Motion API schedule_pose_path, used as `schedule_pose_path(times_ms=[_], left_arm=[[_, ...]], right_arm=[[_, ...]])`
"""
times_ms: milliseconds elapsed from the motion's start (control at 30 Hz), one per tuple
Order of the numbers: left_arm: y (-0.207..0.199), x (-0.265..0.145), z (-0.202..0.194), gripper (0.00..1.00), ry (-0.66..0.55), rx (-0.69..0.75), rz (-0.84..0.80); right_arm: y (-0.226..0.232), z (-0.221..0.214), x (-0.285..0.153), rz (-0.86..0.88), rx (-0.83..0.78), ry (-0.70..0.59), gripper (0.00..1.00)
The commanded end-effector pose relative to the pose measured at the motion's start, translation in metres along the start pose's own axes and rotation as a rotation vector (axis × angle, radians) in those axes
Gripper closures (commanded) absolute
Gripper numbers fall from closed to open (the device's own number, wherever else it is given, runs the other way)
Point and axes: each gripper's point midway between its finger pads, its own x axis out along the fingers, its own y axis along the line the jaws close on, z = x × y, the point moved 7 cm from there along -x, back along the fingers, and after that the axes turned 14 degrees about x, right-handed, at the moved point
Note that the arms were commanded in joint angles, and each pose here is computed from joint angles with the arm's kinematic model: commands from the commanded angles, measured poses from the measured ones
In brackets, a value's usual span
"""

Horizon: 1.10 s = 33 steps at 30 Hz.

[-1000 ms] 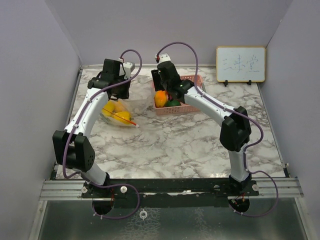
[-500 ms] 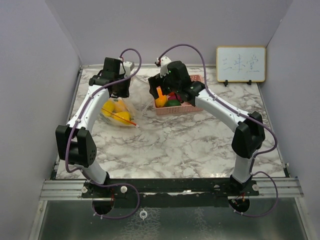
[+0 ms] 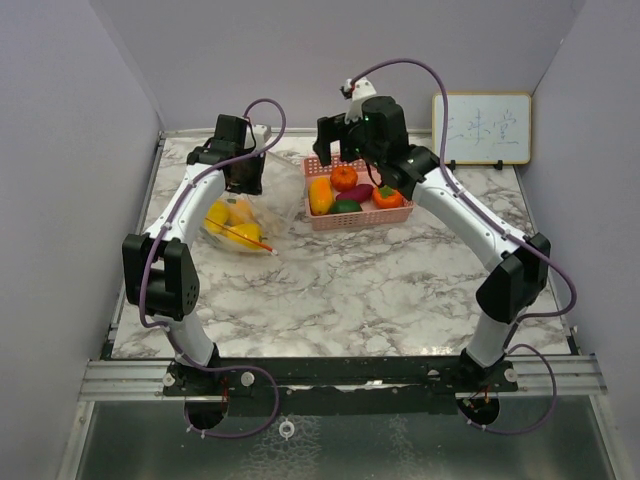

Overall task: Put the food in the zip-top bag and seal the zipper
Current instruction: Open the zipper of the food storage bag, then pick up the fake vegetable from the bin.

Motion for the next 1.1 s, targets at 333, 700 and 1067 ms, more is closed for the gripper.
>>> schedule_pose_path(times_ms=[333,700,1067], left_arm=[[0.002,0.000,0.018,1.00,-0.055,-0.036,-0.015],[0.000,0.006,0.014,1.00,-0.037,-0.055,-0.035],[-0.002,0.000,0.016,1.00,-0.033,-0.061,-0.045]], right_arm=[[-0.091,-0.075,0.106,-0.268,0.057,0.185,0.00],[-0.118,-0.116,0.158,-0.317,0.049,0.200,0.00],[-0.131,-0.159,0.172,-0.309,0.095,0.296,0.05]])
